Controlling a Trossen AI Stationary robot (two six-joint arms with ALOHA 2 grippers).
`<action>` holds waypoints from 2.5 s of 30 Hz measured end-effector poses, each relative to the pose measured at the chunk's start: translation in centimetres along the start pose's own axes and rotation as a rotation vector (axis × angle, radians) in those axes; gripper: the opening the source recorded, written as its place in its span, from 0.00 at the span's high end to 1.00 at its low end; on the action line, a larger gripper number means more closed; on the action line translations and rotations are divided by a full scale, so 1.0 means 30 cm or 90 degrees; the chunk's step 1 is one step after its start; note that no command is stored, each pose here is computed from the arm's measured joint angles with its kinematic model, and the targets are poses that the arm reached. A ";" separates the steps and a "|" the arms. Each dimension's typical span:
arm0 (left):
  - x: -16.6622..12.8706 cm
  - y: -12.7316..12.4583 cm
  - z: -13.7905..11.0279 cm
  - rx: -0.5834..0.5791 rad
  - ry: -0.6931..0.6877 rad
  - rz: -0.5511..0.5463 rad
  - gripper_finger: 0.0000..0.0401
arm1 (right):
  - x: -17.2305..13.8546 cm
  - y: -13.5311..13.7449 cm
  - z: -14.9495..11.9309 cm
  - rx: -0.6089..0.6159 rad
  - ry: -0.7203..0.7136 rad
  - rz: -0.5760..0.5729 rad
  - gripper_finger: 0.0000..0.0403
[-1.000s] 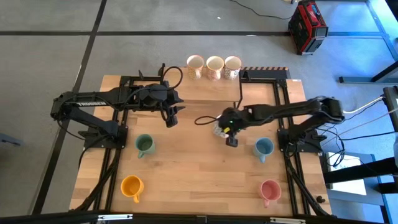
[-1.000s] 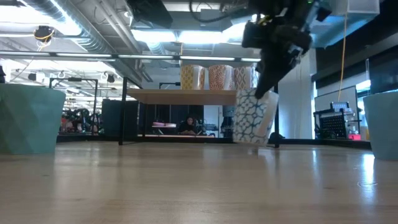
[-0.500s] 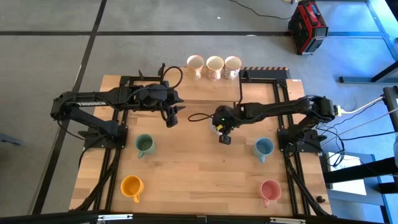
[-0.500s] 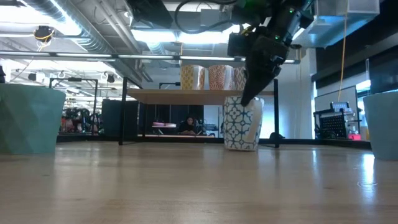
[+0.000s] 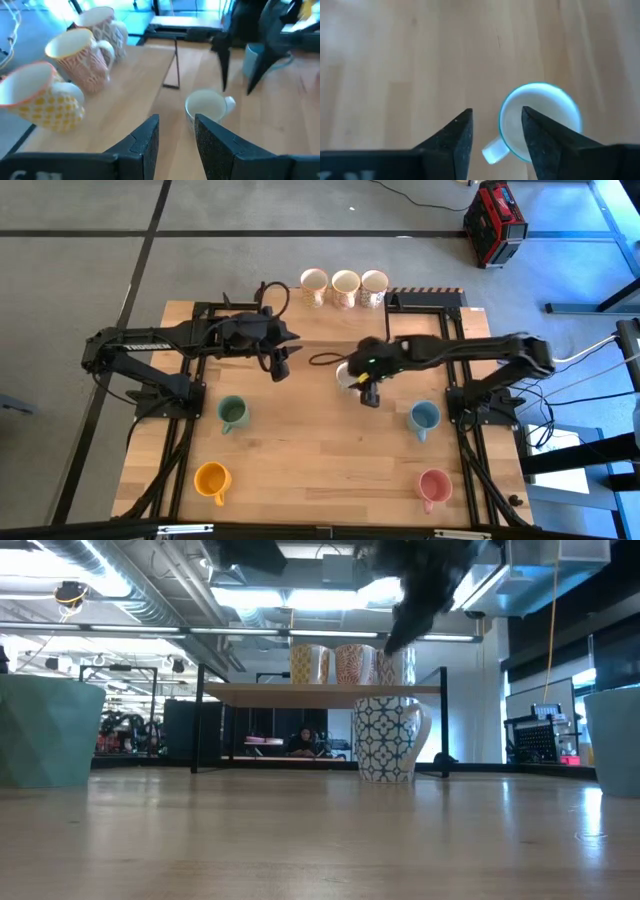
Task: Place coffee mugs
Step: Put the blue patterned mug on the shelf
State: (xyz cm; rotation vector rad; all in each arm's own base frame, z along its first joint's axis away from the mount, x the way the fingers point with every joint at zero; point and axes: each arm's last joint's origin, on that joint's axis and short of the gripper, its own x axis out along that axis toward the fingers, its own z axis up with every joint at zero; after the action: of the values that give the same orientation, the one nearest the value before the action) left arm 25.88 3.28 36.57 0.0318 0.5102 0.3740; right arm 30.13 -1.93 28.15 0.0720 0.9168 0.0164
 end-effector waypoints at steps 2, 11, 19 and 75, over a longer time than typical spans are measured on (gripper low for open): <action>0.022 -0.006 0.003 -0.015 -0.005 0.004 0.69 | -0.075 0.008 -0.009 -0.015 -0.038 0.008 0.60; 0.188 -0.107 -0.018 -0.109 0.011 -0.034 0.54 | -0.274 0.015 -0.199 0.003 -0.129 -0.064 0.60; 0.351 -0.274 -0.036 -0.155 0.019 -0.071 0.54 | -0.324 0.021 -0.376 0.061 -0.121 -0.056 0.60; 0.694 -0.647 -0.384 -0.343 -0.014 0.137 0.54 | -0.349 0.021 -0.486 -0.110 -0.003 -0.079 0.60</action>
State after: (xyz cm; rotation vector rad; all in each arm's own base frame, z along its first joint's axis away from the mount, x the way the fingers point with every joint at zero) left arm 43.75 -8.09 14.34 -0.4325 0.3723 0.7120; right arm 12.20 -0.98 27.64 -0.1452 0.9110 -0.0207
